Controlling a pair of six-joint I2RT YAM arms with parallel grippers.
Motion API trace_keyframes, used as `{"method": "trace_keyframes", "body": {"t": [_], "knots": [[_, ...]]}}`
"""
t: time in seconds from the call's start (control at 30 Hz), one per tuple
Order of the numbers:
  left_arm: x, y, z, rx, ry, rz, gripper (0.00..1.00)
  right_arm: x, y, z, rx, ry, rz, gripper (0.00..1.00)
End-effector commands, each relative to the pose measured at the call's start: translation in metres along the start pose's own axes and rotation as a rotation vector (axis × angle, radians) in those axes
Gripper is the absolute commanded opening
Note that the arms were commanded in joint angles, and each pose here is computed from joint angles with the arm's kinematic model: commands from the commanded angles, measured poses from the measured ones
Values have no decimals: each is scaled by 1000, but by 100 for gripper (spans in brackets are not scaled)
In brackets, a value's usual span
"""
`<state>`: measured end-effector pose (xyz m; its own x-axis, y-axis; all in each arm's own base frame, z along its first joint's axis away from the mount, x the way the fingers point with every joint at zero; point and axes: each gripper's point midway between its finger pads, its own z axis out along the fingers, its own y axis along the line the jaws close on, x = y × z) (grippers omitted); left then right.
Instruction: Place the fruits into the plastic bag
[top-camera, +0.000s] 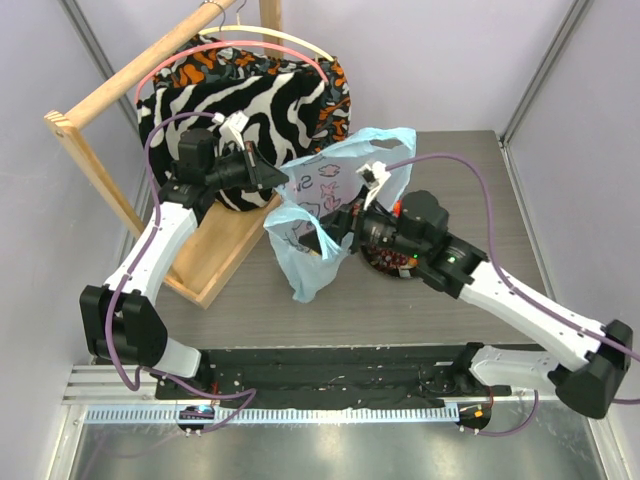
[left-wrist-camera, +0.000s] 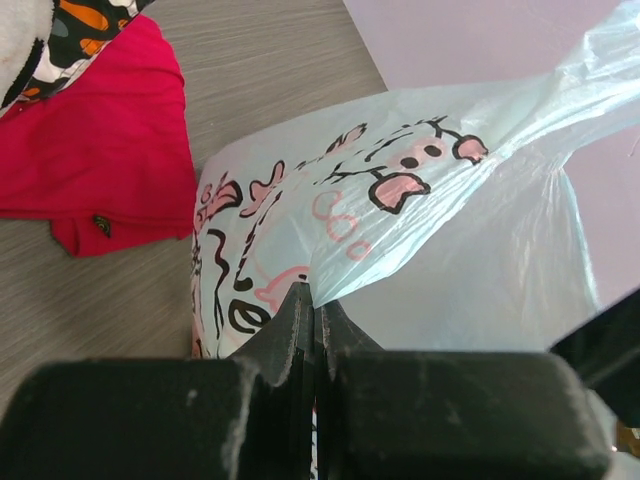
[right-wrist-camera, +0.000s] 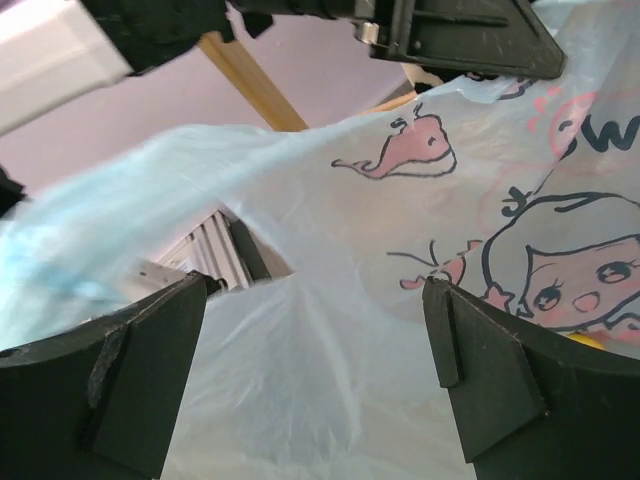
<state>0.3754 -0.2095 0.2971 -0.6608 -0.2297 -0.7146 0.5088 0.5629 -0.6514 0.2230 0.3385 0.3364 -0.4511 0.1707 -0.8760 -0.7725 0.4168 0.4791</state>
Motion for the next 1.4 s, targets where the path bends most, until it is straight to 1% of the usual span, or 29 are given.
{"method": "trace_keyframes", "body": {"t": [0.0, 0.1, 0.13, 0.2, 0.23, 0.3, 0.43, 0.5, 0.53, 0.57, 0.67, 0.7, 0.77, 0.87, 0.9, 0.97, 1.0, 1.03, 1.07, 1.1, 1.17, 1.2, 1.3, 1.37], "knots": [[-14, -10, -8, 6, -45, 49, 0, -35, 31, -35, -36, -66, -40, 100], [-15, -11, -9, 2, -50, 57, 0, -52, 22, -58, 62, -144, -81, 100], [-15, -10, -10, -1, -51, 57, 0, -63, 10, -64, 139, -195, -97, 100], [-15, -10, -10, -2, -50, 58, 0, -82, 9, -80, 185, -286, -110, 100], [-15, -10, -9, -2, -50, 56, 0, -90, -4, -84, 254, -339, -105, 100], [-15, -11, -10, 3, -48, 54, 0, -104, -5, -88, 270, -412, -116, 99], [-16, -11, -12, -4, -51, 79, 0, -113, -25, -85, 376, -453, -126, 97], [-20, -9, -15, -39, -66, 98, 0, -119, -38, -94, 471, -468, -144, 97], [-18, -5, -16, -63, -57, 97, 0, -132, -38, -102, 507, -502, -146, 97], [-21, -5, -19, -78, -65, 116, 0, -134, -53, -114, 613, -508, -140, 97], [-22, 0, -21, -117, -74, 124, 0, -139, -70, -136, 773, -473, -170, 97], [-22, 0, -22, -120, -77, 125, 0, -139, -79, -149, 854, -462, -171, 97], [-23, 1, -23, -124, -79, 126, 0, -142, -89, -170, 945, -478, -172, 97], [-22, 1, -22, -125, -75, 123, 0, -145, -98, -194, 1006, -504, -151, 93], [-22, 2, -22, -125, -74, 121, 0, -146, -109, -204, 1042, -501, -143, 91], [-23, 3, -22, -129, -76, 120, 0, -143, -126, -207, 1063, -477, -113, 88], [-23, 3, -23, -130, -78, 121, 0, -142, -144, -219, 1115, -465, -91, 87], [-22, 3, -23, -130, -77, 122, 0, -137, -150, -210, 1057, -420, -68, 86], [-23, 3, -23, -135, -78, 121, 0, -131, -163, -207, 1053, -393, -32, 86], [-24, 3, -24, -137, -81, 123, 0, -116, -186, -201, 1071, -323, 3, 86], [-24, 2, -25, -138, -85, 127, 0, -99, -219, -202, 1065, -245, 85, 84], [-24, 3, -25, -140, -84, 128, 0, -76, -245, -200, 1095, -171, 138, 83], [-23, 5, -25, -147, -81, 128, 0, -45, -275, -208, 1145, -97, 212, 84], [-24, 7, -25, -155, -82, 131, 0, -34, -285, -218, 1187, -97, 253, 88]]}}
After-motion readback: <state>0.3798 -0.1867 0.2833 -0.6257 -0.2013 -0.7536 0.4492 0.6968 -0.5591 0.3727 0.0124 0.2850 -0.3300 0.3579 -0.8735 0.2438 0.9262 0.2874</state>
